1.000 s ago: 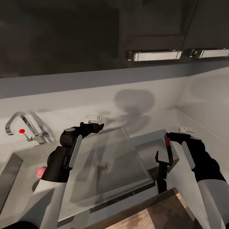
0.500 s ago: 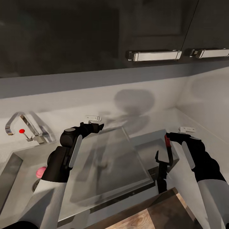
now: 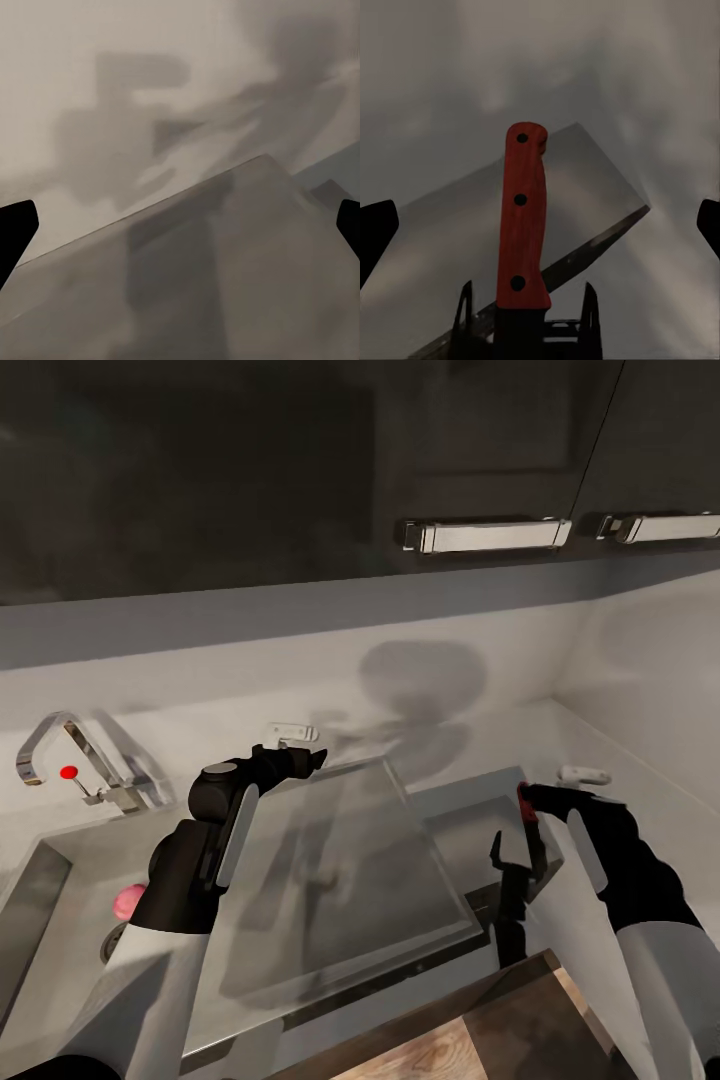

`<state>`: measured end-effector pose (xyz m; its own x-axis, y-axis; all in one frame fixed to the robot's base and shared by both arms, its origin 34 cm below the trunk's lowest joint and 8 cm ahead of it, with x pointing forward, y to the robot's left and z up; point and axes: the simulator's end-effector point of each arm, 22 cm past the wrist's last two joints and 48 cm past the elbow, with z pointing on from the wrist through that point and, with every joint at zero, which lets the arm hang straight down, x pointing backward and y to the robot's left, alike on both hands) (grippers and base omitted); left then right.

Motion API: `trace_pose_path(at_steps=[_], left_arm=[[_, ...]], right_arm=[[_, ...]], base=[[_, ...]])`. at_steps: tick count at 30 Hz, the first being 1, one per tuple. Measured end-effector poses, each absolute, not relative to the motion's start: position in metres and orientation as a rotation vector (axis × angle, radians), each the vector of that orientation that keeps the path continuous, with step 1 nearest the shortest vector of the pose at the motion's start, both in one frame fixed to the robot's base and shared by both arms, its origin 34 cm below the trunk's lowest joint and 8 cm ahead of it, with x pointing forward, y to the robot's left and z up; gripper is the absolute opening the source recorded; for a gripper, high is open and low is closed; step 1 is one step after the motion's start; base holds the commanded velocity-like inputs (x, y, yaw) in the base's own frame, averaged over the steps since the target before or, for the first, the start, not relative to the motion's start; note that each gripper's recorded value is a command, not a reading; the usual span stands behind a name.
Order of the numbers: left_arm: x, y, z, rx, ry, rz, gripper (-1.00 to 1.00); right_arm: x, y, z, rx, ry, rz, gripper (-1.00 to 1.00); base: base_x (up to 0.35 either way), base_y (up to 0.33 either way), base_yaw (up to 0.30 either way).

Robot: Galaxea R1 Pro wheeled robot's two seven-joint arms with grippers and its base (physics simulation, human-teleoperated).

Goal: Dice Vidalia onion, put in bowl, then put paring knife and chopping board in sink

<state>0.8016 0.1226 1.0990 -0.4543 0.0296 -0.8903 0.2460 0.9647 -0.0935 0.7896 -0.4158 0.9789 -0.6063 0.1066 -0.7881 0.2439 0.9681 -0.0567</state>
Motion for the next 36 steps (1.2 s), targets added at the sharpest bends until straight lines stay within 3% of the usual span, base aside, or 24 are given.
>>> trace_pose_path(at_steps=[36], left_arm=[[0.802, 0.123, 1.099, 0.195, 2.033, -0.252, 1.00]], right_arm=[[0.797, -0.383, 0.977, 0.223, 2.224, -0.132, 1.00]], base=[[0.020, 0.000, 0.000]])
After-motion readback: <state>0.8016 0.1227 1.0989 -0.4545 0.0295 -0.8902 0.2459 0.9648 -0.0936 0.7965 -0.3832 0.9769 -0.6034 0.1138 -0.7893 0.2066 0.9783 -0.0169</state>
